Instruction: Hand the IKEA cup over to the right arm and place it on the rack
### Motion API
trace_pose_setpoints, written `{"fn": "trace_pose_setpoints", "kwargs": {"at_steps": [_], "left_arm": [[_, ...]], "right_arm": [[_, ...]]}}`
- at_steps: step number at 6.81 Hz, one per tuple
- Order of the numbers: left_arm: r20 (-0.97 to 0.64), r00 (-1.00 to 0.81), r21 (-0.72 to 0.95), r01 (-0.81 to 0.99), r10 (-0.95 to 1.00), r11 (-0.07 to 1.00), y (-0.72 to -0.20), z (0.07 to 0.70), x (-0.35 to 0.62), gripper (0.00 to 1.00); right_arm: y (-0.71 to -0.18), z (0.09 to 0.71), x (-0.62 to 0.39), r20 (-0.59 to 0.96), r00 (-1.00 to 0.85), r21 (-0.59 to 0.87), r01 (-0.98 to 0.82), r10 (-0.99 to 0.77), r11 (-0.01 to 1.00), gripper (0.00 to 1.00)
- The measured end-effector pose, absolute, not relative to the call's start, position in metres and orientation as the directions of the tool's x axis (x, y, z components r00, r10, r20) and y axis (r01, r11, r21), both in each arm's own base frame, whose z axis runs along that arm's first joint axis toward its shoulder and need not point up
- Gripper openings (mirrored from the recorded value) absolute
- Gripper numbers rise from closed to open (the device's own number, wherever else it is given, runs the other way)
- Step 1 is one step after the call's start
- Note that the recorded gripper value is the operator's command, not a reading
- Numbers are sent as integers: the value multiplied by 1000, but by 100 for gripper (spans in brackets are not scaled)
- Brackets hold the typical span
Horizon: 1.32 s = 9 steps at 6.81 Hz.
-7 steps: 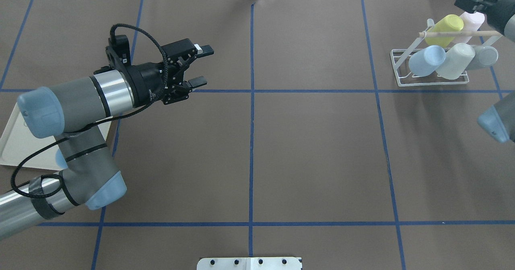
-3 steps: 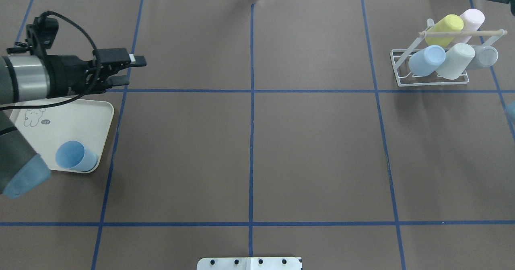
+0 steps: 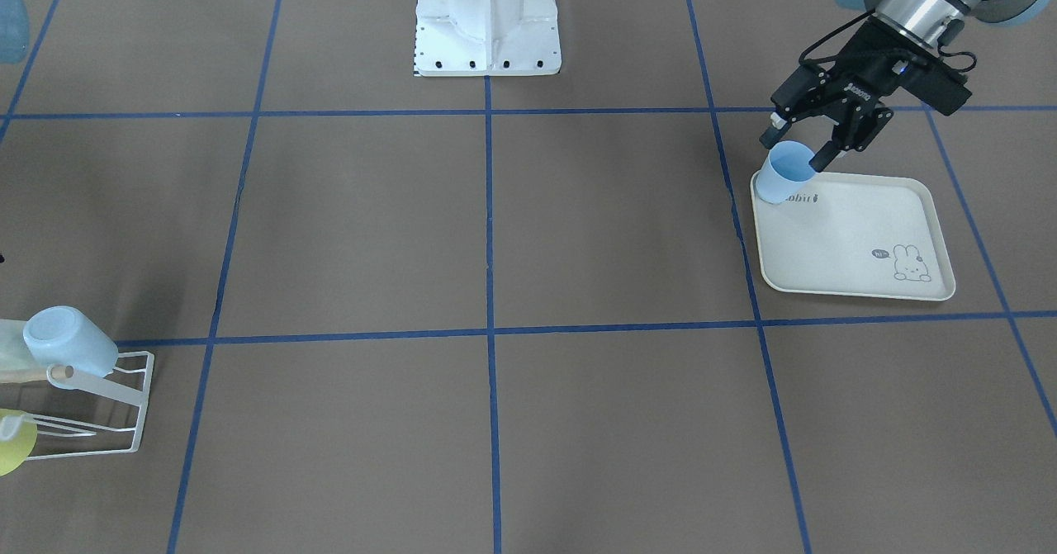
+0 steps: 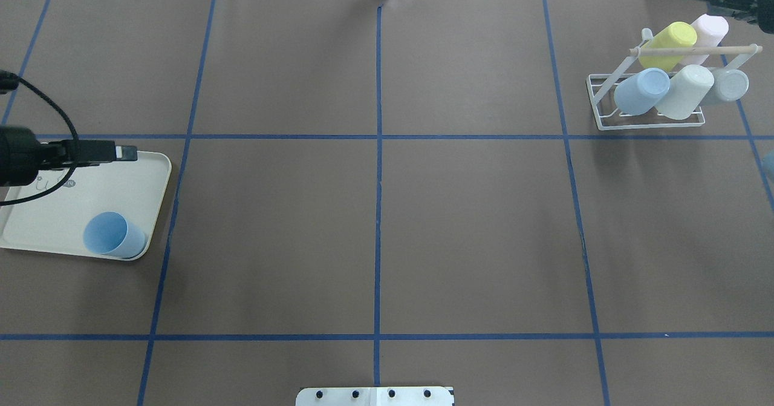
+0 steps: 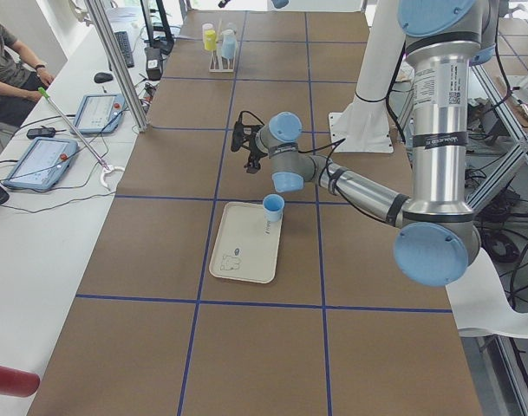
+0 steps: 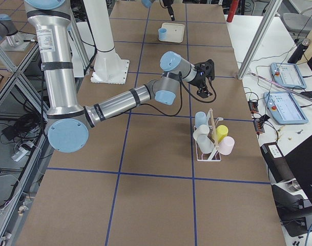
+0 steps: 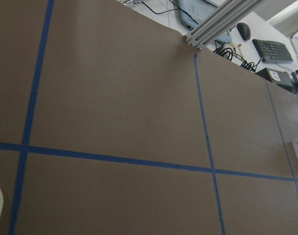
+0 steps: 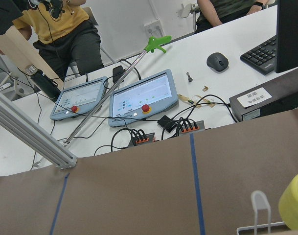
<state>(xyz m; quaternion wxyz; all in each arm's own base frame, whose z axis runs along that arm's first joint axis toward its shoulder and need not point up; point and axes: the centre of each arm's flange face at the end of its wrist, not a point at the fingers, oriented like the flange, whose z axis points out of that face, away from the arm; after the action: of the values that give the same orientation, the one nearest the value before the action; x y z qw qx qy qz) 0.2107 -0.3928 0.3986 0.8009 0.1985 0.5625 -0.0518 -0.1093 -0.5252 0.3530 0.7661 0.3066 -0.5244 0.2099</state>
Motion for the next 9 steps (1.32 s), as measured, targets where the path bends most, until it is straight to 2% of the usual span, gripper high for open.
{"fn": "trace_pose_setpoints", "kwargs": {"at_steps": [3,9], "left_arm": [[-776,579,372,101,250,923,-386,429,201,100],[-687,642,350,-116,339,929,-376,479,247,98]], "right_arm": [[-521,338,-115,960,280,165,-650,31,742,100],[-522,338,-118,962,272,153,-648,38,746,100]]}}
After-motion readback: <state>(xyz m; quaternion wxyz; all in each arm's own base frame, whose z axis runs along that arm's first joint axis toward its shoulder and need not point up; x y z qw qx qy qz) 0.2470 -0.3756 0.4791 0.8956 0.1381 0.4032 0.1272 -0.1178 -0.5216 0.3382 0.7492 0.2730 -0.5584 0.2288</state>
